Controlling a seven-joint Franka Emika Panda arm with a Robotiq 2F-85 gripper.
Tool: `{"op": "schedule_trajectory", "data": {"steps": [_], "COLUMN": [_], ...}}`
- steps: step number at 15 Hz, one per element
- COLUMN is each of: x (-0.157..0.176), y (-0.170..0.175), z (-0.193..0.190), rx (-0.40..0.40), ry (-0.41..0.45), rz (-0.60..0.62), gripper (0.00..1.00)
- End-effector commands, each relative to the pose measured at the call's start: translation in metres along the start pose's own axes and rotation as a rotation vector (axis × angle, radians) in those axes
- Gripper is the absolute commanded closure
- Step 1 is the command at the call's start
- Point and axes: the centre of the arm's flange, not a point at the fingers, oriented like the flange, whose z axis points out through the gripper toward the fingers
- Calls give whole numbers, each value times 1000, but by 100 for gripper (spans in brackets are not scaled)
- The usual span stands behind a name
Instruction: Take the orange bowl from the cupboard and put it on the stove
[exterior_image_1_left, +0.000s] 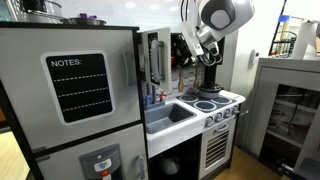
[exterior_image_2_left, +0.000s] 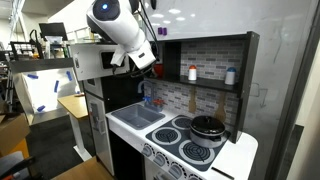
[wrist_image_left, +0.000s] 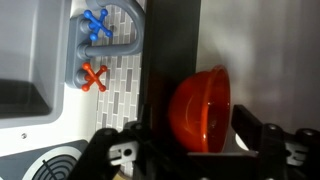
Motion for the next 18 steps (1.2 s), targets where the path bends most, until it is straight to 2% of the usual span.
{"op": "schedule_trajectory", "data": {"steps": [1, 8, 14, 18], "x": [3, 4, 5, -2], "y": [2, 7, 13, 24], "z": [3, -2, -6, -14], "rx": [17, 29, 35, 11], "ry": [19, 27, 36, 22], "rz": [1, 12, 12, 15], "gripper": [47, 98, 98, 98]}}
